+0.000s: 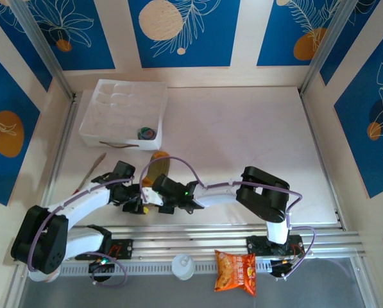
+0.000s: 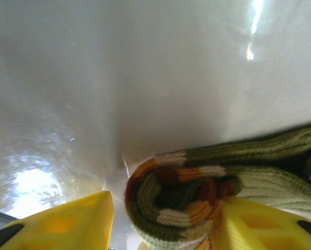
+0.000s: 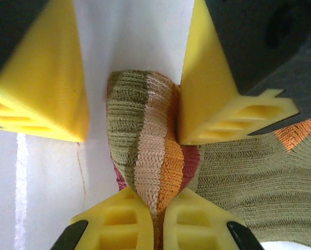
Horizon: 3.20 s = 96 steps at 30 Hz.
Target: Roll the socks
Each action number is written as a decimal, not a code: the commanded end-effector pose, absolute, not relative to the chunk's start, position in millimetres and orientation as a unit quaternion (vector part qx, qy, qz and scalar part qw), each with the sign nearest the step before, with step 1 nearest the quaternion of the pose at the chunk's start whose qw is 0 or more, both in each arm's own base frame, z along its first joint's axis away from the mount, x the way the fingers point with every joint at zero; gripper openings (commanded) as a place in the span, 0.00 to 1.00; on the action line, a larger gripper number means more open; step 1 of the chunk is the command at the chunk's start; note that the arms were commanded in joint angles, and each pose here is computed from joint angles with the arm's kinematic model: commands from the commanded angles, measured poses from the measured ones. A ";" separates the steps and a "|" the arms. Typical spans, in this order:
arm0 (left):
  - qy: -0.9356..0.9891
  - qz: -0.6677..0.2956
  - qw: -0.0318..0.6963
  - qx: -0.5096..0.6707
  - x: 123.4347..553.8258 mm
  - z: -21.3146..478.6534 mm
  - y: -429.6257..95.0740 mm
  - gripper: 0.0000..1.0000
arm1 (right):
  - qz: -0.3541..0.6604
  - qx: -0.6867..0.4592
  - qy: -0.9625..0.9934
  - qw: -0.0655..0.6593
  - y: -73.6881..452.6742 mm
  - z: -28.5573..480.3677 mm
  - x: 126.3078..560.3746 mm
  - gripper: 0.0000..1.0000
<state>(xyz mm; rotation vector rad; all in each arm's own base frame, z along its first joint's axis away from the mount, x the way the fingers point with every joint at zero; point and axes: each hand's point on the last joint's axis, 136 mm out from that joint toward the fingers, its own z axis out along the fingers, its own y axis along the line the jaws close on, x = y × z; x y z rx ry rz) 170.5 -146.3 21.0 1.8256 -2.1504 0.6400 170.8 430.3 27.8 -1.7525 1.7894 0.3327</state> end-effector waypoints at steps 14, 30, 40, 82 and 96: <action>-0.739 0.152 0.107 0.648 150.3 6.6 -123.7 0.54 | 0.316 -0.576 0.754 0.018 400.3 -6.0 133.8 0.00; -0.788 0.275 -0.009 0.551 177.1 61.9 -125.2 0.53 | 0.288 -0.470 0.828 -0.105 373.4 -52.0 143.8 0.00; -0.822 0.269 0.010 0.502 170.3 47.7 -139.0 0.50 | 0.284 -0.428 0.845 -0.151 369.9 -60.1 155.8 0.00; -0.789 -0.013 0.146 0.597 107.6 -14.8 -99.7 0.12 | 0.119 -0.724 0.581 0.353 410.3 61.5 161.6 0.46; -0.799 0.019 0.144 0.583 128.3 -9.1 -106.0 0.13 | 0.055 -0.725 0.614 0.308 416.4 17.9 175.8 0.18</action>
